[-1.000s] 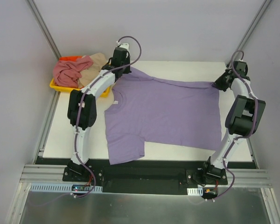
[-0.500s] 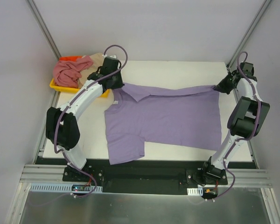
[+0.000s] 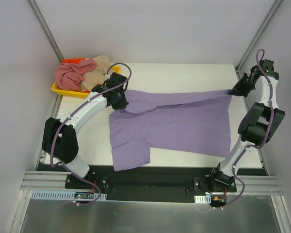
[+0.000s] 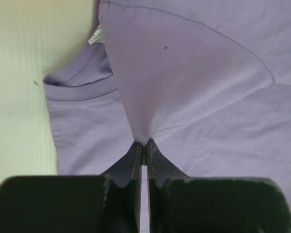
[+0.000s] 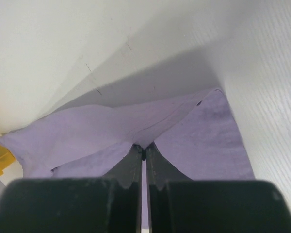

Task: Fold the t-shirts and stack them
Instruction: Fold the flattened tshirt in 1/3 of the way

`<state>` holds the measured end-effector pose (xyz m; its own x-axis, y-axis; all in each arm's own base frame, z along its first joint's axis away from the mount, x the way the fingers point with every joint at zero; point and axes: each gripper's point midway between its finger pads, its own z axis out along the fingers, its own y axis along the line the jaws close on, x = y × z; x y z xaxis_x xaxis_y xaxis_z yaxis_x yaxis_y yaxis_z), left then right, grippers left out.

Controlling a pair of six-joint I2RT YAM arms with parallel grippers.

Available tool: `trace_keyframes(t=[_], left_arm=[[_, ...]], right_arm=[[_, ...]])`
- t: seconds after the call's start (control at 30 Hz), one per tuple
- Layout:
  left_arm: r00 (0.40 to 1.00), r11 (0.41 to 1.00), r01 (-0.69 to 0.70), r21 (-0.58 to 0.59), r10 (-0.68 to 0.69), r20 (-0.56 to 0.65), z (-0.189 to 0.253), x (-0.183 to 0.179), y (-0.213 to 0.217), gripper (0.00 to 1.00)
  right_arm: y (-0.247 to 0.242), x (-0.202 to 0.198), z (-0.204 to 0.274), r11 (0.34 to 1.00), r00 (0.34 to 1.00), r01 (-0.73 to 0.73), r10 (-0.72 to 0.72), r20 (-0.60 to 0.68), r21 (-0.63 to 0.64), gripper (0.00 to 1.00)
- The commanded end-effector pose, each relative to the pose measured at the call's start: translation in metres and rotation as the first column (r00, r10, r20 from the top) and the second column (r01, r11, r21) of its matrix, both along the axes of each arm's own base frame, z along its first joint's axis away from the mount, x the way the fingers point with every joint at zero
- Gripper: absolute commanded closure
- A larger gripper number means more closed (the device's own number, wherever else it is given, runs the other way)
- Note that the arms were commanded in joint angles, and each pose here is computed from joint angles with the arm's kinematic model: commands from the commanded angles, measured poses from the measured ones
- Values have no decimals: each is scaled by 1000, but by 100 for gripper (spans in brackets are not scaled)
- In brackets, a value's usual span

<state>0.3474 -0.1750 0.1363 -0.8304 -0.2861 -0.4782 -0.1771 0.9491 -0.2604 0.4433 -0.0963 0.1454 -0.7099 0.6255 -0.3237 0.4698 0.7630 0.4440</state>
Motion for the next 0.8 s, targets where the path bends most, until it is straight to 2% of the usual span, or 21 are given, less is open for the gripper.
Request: trace_keyframes(t=[0.0,0.17,0.27,0.33,0.37,0.4,0.43,0.47,0.57,0.6,0.63,0.7,0.77], left_arm=[[997,999,-55,-1,54,61,27,0,9,100],[998,999,-47,-4,47,50,24,5,6,100],[999,999,-33,-18,34,29,20,5,0,100],[999,999,-35,-9,35,16,15,6,1,100],[999,999,-37,-11,37,15,14,8,0,100],[999,999,-34,-15,34,8,12,9,-1,100],[1000,999,-29,-23,29,2,12,10,-3,100],[1000,999,-29,-26,29,3,12,12,-4,100],[1000,999,-24,-24,24,1,10,17,-7,100],[1000,999,-31,-22,31,3,10,19,-6,100],[1000,999,-27,-22,27,2,10,22,-8,100],[1000,999,-29,-24,29,-1,8,31,-9,100],[1000,999,-15,-46,14,-6,9,42,-12,100]], right_arm=[[-8,-23,14,999,998,-18,15,-67,-40,99],[-9,-31,-5,998,990,-54,48,-129,-40,91],[-12,-37,-22,998,982,-37,28,-187,-48,90],[-19,-40,-29,997,977,-6,-12,-215,-82,85],[-26,-42,-31,993,975,8,-34,-221,-121,81],[-32,-43,-32,988,973,17,-51,-223,-154,70],[-34,-44,-30,983,970,49,-89,-225,-174,55],[-37,-46,-27,978,968,54,-100,-228,-200,46],[-30,-49,-7,956,981,26,-80,-176,-291,32],[-28,-53,-1,935,985,-10,-52,-165,-355,29],[-19,-54,1,929,989,-36,-20,-147,-369,22],[10,-56,9,928,994,-91,64,-87,-361,18],[61,-53,13,930,979,-193,203,-1,-313,18]])
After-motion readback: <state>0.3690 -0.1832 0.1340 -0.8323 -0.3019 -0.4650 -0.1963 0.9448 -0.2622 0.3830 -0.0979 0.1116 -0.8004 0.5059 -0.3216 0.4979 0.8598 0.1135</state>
